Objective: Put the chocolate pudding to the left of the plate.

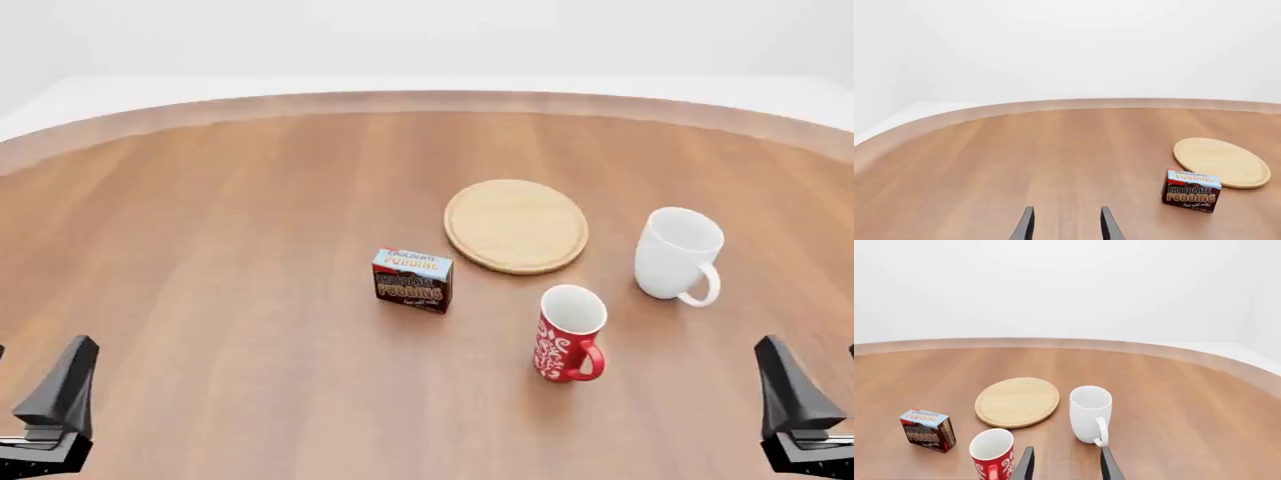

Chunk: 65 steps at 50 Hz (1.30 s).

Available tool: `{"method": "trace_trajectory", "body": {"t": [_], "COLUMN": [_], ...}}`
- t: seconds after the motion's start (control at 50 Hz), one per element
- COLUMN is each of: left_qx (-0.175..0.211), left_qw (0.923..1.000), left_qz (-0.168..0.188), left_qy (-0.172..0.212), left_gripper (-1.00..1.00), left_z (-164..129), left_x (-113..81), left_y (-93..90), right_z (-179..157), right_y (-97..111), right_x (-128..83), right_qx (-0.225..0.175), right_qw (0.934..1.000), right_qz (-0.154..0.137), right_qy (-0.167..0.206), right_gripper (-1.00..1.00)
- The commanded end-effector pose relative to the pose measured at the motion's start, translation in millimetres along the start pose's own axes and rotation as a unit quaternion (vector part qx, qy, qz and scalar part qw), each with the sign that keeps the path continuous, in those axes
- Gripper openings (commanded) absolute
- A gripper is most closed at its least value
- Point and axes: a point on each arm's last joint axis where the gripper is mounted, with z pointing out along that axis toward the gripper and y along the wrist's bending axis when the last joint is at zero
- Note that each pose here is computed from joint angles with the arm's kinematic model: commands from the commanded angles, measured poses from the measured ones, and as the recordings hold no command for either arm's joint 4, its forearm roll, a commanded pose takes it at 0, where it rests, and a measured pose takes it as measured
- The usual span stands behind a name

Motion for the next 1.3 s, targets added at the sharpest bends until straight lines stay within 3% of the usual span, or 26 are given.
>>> {"method": "trace_trajectory", "body": {"t": [0.02,0.14,0.32,0.46,0.48,0.56,0.6,0.62,0.64,0.72,0.74,0.78,0.84,0.98,1.06,1.12,1.14,1.24,1.3], "left_qx": [0.000,0.000,0.000,0.000,0.000,0.000,0.000,0.000,0.000,0.000,0.000,0.000,0.000,0.000,0.000,0.000,0.000,0.000,0.000], "left_qw": [1.0000,1.0000,1.0000,1.0000,1.0000,1.0000,1.0000,1.0000,1.0000,1.0000,1.0000,1.0000,1.0000,1.0000,1.0000,1.0000,1.0000,1.0000,1.0000], "left_qz": [0.000,0.000,0.000,0.000,0.000,0.000,0.000,0.000,0.000,0.000,0.000,0.000,0.000,0.000,0.000,0.000,0.000,0.000,0.000], "left_qy": [0.000,0.000,0.000,0.000,0.000,0.000,0.000,0.000,0.000,0.000,0.000,0.000,0.000,0.000,0.000,0.000,0.000,0.000,0.000], "left_gripper": [1.00,1.00,1.00,1.00,1.00,1.00,1.00,1.00,1.00,1.00,1.00,1.00,1.00,1.00,1.00,1.00,1.00,1.00,1.00], "left_z": [0.0,0.0,0.0,0.0,0.0,0.0,0.0,0.0,0.0,0.0,0.0,0.0,0.0,0.0,0.0,0.0,0.0,0.0,0.0], "left_x": [0.0,0.0,0.0,0.0,0.0,0.0,0.0,0.0,0.0,0.0,0.0,0.0,0.0,0.0,0.0,0.0,0.0,0.0,0.0], "left_y": [0.0,0.0,0.0,0.0,0.0,0.0,0.0,0.0,0.0,0.0,0.0,0.0,0.0,0.0,0.0,0.0,0.0,0.0,0.0], "right_z": [0.0,-0.3,-4.6,-2.6,3.8,16.3,22.8,27.4,31.8,42.9,50.7,56.9,71.9,104.3,133.4,145.3,155.0,177.8,187.9], "right_y": [0.2,0.8,1.5,4.7,5.4,8.5,10.5,13.9,16.3,25.0,29.8,32.5,41.4,55.4,66.2,76.3,82.2,89.6,99.4], "right_x": [-0.4,-2.4,-35.5,-102.8,-120.8,-150.8,-169.9,-187.8,-198.8,-227.2,-236.3,-244.4,-251.4,-262.4,-267.1,-263.8,-257.6,-251.9,-244.9], "right_qx": [-0.002,-0.007,-0.015,-0.049,-0.052,-0.068,-0.080,-0.099,-0.111,-0.149,-0.162,-0.166,-0.183,-0.194,-0.200,-0.216,-0.224,-0.225,-0.239], "right_qw": [1.0000,0.9995,0.9990,0.9948,0.9949,0.9942,0.9944,0.9923,0.9917,0.9863,0.9822,0.9812,0.9745,0.9681,0.9643,0.9554,0.9481,0.9454,0.9381], "right_qz": [-0.003,-0.030,-0.024,-0.041,-0.036,-0.033,-0.008,-0.030,-0.026,-0.052,-0.085,-0.090,-0.126,-0.159,-0.169,-0.193,-0.216,-0.215,-0.225], "right_qy": [0.002,-0.009,-0.035,-0.079,-0.079,-0.077,-0.068,-0.068,-0.060,-0.048,-0.043,-0.039,-0.029,-0.001,0.040,0.055,0.066,0.097,0.112], "right_gripper": [1.00,1.00,1.00,1.00,1.00,1.00,1.00,1.00,1.00,1.00,1.00,1.00,1.00,1.00,1.00,1.00,1.00,1.00,1.00]}}
